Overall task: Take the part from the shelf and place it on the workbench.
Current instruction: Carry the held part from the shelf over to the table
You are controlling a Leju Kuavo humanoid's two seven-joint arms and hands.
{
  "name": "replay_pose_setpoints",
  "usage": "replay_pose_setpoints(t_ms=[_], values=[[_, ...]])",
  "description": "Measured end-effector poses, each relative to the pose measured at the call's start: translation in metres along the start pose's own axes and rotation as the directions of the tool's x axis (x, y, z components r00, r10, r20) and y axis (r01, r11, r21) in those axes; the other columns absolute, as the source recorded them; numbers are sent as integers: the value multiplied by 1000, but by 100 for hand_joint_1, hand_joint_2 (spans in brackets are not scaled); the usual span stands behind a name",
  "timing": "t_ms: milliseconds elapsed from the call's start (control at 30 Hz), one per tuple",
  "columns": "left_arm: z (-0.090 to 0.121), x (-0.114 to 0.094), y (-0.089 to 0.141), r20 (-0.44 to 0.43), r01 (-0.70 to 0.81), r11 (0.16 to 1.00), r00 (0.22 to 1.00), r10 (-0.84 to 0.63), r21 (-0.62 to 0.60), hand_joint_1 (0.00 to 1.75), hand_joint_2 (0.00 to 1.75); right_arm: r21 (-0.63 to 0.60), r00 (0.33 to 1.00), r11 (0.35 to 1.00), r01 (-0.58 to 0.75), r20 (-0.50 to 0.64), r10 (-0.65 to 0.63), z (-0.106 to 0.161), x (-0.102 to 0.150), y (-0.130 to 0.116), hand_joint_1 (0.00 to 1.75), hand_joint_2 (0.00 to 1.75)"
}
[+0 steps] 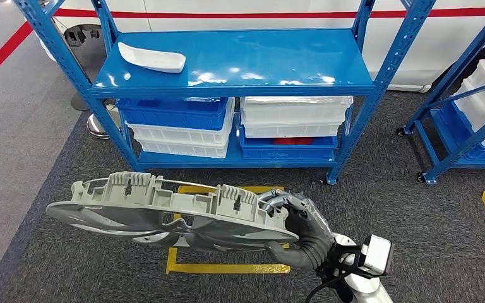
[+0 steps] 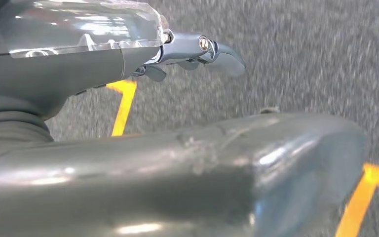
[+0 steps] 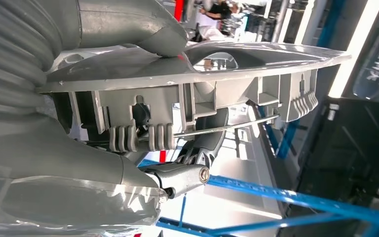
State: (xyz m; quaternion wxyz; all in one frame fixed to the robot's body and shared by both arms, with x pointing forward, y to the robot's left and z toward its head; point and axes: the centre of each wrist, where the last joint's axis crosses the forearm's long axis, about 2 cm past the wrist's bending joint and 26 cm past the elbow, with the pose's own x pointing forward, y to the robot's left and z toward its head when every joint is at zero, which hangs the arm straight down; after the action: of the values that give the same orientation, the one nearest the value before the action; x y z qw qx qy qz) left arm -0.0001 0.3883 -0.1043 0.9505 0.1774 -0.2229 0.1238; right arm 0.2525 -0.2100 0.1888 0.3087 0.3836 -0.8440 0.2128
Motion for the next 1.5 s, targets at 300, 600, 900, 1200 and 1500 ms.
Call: replay_pose_setpoints(t_ms=[300, 600, 900, 1200, 1500], values=[[1, -1, -2, -20, -25, 999, 1000, 24, -43, 0, 0, 36, 1000, 999, 1, -30, 0, 1, -4, 1, 175, 175], [-1, 1, 6, 3, -58, 998, 998, 58, -40, 0, 0, 121, 999, 992, 38, -41, -33, -18, -20, 11, 175, 175], [-3, 3, 13, 28, -78, 997, 997, 79, -19, 0, 0, 145, 1000, 989, 27, -9, -26, -35, -21, 14, 175, 175], [-2, 1, 16, 22, -83, 997, 996, 83, -1, 0, 0, 153, 1000, 988, 4, 14, -6, -41, -18, 11, 175, 175], [-1, -3, 17, -1, -82, 997, 997, 82, 7, 0, 0, 170, 1000, 985, 5, 8, -6, -42, -17, 10, 175, 175]])
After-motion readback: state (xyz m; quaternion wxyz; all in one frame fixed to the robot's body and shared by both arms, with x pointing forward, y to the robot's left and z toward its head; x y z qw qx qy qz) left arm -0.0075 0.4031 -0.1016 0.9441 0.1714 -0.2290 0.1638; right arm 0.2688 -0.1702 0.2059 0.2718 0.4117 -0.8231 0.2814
